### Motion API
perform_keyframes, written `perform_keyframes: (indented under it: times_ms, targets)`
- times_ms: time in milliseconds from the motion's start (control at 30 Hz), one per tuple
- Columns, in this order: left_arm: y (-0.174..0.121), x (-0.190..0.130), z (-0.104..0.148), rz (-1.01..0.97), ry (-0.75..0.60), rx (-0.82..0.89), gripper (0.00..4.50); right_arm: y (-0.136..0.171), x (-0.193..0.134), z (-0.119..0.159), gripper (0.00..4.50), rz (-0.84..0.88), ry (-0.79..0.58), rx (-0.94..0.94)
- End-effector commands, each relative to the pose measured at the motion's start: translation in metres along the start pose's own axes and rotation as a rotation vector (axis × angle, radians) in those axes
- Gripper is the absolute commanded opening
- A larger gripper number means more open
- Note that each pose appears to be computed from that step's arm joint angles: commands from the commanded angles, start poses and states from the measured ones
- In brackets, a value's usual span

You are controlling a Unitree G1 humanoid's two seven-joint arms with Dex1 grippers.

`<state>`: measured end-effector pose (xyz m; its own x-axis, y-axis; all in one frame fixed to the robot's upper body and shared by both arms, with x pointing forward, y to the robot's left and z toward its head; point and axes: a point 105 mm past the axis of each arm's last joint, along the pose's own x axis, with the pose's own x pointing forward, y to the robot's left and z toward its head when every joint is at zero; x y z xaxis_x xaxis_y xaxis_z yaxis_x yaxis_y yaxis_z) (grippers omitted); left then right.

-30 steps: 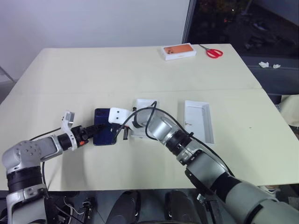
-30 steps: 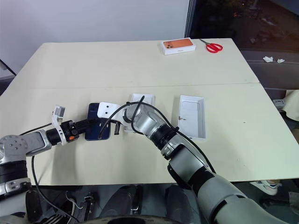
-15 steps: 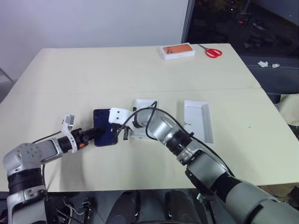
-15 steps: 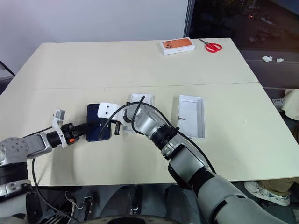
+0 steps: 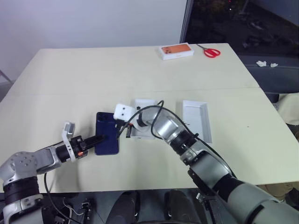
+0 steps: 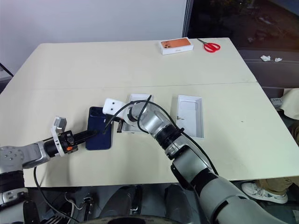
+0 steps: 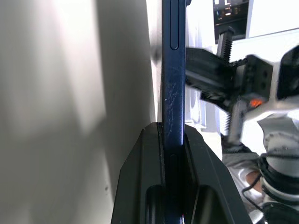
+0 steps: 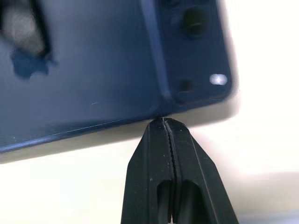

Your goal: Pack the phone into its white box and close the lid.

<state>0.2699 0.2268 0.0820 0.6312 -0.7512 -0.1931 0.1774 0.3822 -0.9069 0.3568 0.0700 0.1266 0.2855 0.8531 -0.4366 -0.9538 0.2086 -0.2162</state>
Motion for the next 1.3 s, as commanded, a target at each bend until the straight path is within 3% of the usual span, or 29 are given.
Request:
perform_keyframes:
  times_ms: [33,200,433,700,1033,1200,1300]
  targets:
    - [-0.008,-0.011,0.008,-0.083,-0.072,-0.055,0.0,-0.005,-0.024,0.045,0.81,0.03,-0.197,0.087]
    - [-0.013,-0.017,0.017,-0.12,-0.129,-0.069,0.0,-0.003,-0.05,0.048,3.11,0.062,-0.22,0.134]
    - [-0.029,-0.022,0.029,-0.193,-0.189,-0.068,0.0,0.01,-0.074,0.003,3.11,0.105,-0.064,0.064]
    - [-0.032,-0.023,0.033,-0.182,-0.195,-0.055,0.0,0.032,-0.073,-0.032,3.11,0.135,0.073,-0.018]
    - [-0.034,-0.018,0.03,-0.177,-0.183,-0.047,0.0,0.028,-0.067,-0.045,3.11,0.103,0.135,-0.029]
    - [-0.035,-0.017,0.029,-0.177,-0.179,-0.042,0.0,0.029,-0.067,-0.049,0.83,0.105,0.148,-0.038]
    - [-0.036,-0.017,0.028,-0.178,-0.176,-0.04,0.0,0.029,-0.068,-0.05,0.83,0.104,0.15,-0.036]
